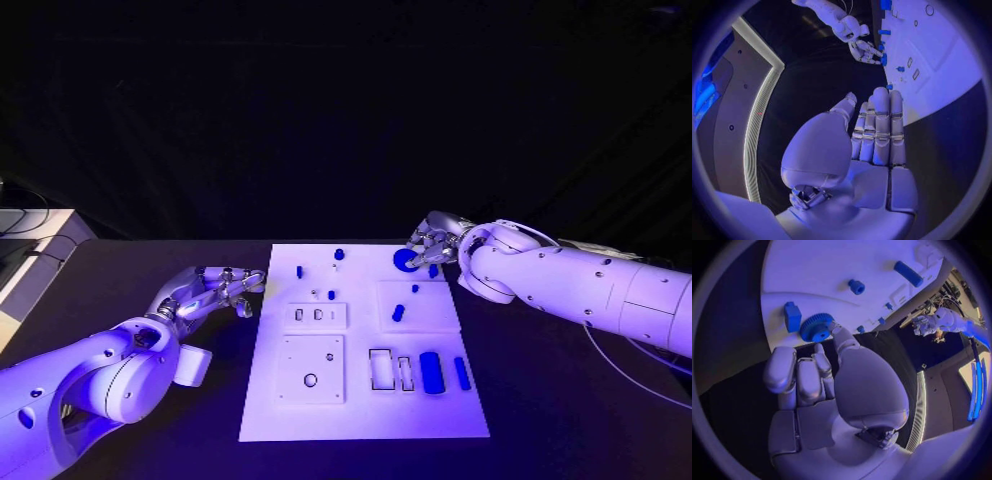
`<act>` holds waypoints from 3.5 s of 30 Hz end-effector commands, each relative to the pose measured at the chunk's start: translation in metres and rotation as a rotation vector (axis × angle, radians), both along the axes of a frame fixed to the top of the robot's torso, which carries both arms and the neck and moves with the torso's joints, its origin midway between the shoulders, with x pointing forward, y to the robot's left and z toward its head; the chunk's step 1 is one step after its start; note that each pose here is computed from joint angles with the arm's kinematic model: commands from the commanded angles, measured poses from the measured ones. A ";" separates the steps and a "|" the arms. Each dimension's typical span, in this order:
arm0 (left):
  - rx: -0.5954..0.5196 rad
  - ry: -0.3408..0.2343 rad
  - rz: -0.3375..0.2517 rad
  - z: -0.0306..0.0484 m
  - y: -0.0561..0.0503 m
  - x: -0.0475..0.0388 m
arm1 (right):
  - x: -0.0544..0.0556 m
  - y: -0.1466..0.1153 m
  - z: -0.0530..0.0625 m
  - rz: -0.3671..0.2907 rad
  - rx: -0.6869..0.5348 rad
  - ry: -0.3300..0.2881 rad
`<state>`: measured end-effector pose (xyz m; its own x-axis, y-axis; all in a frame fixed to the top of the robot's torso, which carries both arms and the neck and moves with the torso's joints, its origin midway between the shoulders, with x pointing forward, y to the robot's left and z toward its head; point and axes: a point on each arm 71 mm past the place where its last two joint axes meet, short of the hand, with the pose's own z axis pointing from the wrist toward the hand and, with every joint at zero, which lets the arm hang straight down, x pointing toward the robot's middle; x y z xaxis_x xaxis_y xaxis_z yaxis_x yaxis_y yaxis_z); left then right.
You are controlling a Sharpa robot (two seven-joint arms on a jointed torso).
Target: Assemble the parts on the task board
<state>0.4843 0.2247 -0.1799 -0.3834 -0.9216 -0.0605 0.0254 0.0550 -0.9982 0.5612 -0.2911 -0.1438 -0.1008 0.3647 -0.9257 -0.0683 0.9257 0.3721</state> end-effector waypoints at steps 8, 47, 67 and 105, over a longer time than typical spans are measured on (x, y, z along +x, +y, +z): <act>-0.012 -0.002 -0.017 0.0007 -0.001 -0.0005 | 0.002 -0.003 -0.003 -0.022 -0.034 0.026; -0.009 0.001 -0.012 0.0003 0.000 -0.0004 | 0.000 0.009 -0.009 0.018 -0.023 0.036; -0.007 0.006 -0.009 -0.0021 0.002 -0.0014 | -0.026 0.048 0.011 0.117 -0.026 -0.167; -0.007 0.010 -0.012 -0.0031 0.002 -0.0026 | -0.018 0.141 -0.013 0.236 -0.171 -0.247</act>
